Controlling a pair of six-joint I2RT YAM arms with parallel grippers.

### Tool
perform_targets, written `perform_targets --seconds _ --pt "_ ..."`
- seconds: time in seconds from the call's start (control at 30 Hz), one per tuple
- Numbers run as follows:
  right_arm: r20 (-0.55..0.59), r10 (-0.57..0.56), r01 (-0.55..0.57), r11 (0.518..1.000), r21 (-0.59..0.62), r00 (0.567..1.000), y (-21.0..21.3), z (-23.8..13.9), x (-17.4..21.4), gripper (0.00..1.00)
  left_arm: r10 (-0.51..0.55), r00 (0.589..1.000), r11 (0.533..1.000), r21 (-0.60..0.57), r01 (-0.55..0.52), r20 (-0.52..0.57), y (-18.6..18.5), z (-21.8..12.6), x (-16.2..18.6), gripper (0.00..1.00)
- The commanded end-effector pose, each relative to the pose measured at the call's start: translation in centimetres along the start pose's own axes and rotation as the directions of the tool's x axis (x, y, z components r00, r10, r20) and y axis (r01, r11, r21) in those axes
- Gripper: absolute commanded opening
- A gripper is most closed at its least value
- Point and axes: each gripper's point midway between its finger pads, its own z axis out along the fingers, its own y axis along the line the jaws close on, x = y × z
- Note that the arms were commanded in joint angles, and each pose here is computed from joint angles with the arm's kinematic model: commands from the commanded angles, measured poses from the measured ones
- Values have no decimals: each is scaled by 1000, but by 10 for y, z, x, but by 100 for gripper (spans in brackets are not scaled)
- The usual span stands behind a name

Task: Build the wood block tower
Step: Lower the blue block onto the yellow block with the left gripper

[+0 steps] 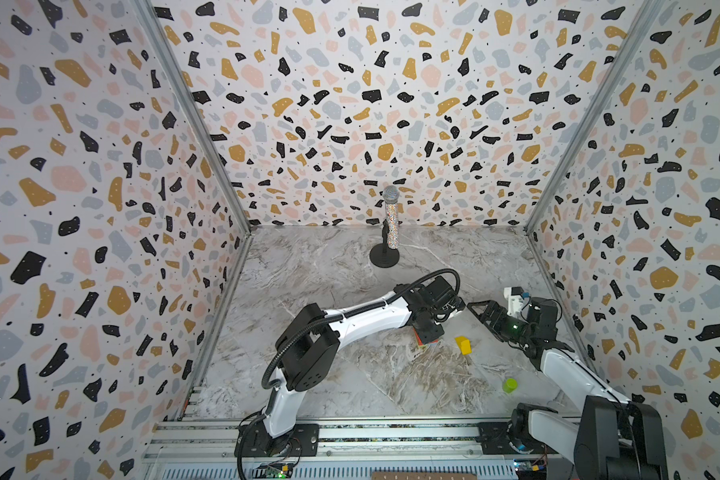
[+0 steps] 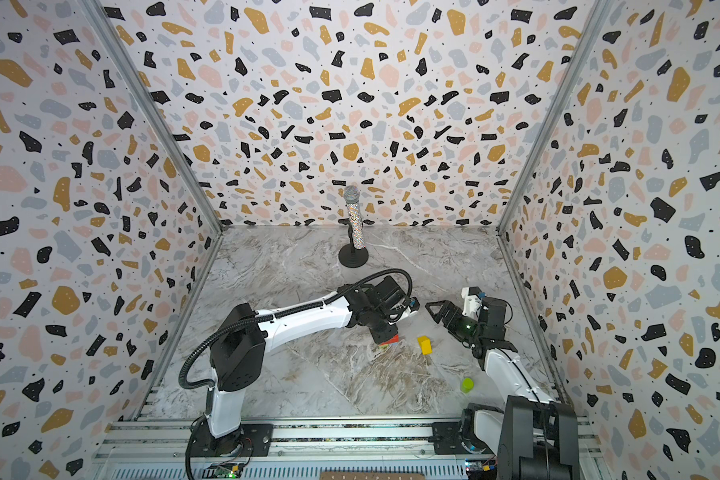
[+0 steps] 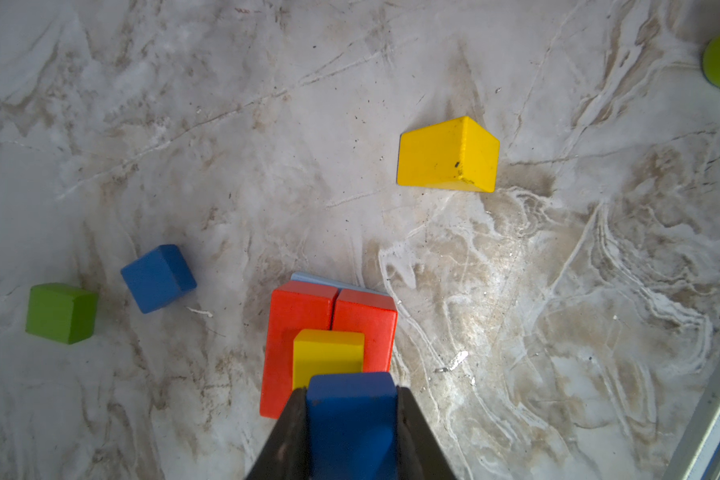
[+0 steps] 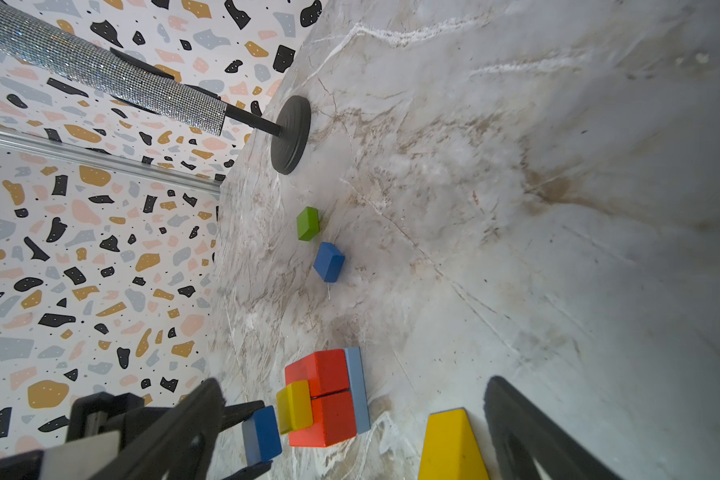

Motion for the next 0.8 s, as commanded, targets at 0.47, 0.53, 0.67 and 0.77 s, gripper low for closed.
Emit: perform_targets --seconds 0.47,0.53,0.67,0.77 --pt "19 -27 28 999 -29 999 7 -3 -2 99 -1 1000 1000 17 1 -9 7 9 -2 26" --pt "18 -25 26 999 -32 1000 7 -3 -2 99 -1 1000 1000 16 1 -11 8 9 -2 26" --pt "20 -27 28 999 -33 999 8 -3 -2 99 -9 1000 1000 11 9 -6 12 8 -3 26" --pt "19 -27 28 999 -34 999 8 -3 -2 99 -11 1000 1000 12 11 -4 14 7 -4 26"
